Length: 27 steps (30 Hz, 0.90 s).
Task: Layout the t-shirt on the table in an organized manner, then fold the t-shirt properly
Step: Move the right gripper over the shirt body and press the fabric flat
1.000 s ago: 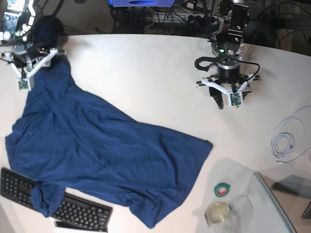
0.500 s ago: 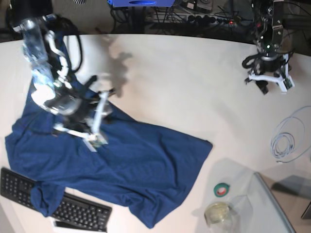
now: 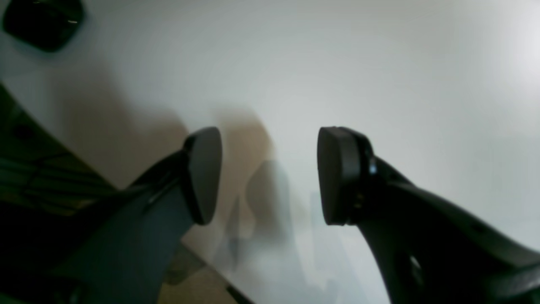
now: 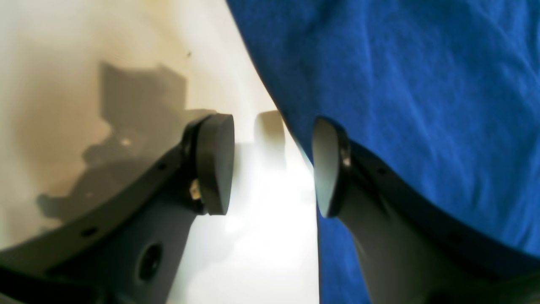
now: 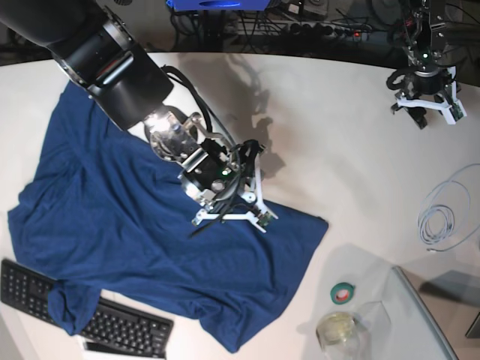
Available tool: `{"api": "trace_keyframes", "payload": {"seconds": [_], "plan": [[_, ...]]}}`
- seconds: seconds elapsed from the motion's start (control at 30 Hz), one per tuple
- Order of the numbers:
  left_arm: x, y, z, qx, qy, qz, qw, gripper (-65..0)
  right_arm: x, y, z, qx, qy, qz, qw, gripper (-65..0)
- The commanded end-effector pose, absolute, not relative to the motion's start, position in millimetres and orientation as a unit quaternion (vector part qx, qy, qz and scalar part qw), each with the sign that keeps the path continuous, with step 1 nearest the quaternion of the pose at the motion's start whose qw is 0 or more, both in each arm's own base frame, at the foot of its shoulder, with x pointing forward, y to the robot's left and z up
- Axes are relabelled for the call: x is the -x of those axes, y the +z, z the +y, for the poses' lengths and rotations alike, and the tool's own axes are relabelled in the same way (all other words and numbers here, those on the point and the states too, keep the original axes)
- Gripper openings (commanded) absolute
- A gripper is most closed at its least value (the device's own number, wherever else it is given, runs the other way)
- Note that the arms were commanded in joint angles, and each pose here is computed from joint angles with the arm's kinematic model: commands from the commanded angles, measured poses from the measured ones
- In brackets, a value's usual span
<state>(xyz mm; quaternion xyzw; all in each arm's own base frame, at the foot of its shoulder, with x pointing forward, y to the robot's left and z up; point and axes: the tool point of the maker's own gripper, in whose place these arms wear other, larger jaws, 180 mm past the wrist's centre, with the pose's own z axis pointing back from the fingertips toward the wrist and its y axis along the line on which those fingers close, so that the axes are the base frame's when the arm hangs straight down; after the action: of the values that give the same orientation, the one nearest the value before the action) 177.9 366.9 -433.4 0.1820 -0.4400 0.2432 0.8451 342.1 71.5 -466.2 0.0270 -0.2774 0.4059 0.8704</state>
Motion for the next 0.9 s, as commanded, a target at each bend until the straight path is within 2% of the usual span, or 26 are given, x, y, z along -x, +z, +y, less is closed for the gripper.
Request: {"api": "trace_keyframes", "payload": {"seconds": [0.0, 0.13, 0.4, 0.43, 0.53, 0.57, 0.67, 0.87], "plan": [[-178.2, -421.0, 377.0, -0.197, 0.234, -0.455, 0.837, -30.6, -358.9, -451.3, 79.5, -0.022, 0.402, -0.311, 0.861, -36.5], [-171.6, -416.2, 384.9, -0.206, 0.237, -0.455, 0.833, -30.6, -374.6, -445.4, 69.6, 0.009, 0.366, -0.344, 0.865, -36.5], [-171.2, -415.1, 386.9, -0.208, 0.239, -0.456, 0.832, -30.6, -388.2, -472.3, 41.5, 0.040, 0.367, -0.322, 0.872, -37.1], [-171.3, -415.1, 386.7, -0.208, 0.239, -0.456, 0.832, -30.6, -388.2, -472.3, 41.9, 0.040, 0.368, -0.322, 0.871, -39.6], [-173.1, -415.6, 385.5, -0.206, 0.239, -0.455, 0.833, -30.6, -380.1, -479.3, 41.3, 0.037, 0.369, -0.313, 0.874, -57.8], [-173.7, -415.3, 385.5, -0.206, 0.239, -0.456, 0.832, -30.6, -375.7, -482.7, 41.3, 0.035, 0.369, -0.309, 0.876, -61.8], [-174.9, -414.5, 386.0, -0.206, 0.240, -0.458, 0.831, -30.6, -363.7, -490.3, 43.4, 0.030, 0.371, -0.301, 0.878, -64.8], [-175.4, -413.9, 385.9, -0.206, 0.239, -0.459, 0.831, -30.6, -324.2, -464.2, 74.1, -0.020, 0.373, -0.311, 0.874, -64.8]]}}
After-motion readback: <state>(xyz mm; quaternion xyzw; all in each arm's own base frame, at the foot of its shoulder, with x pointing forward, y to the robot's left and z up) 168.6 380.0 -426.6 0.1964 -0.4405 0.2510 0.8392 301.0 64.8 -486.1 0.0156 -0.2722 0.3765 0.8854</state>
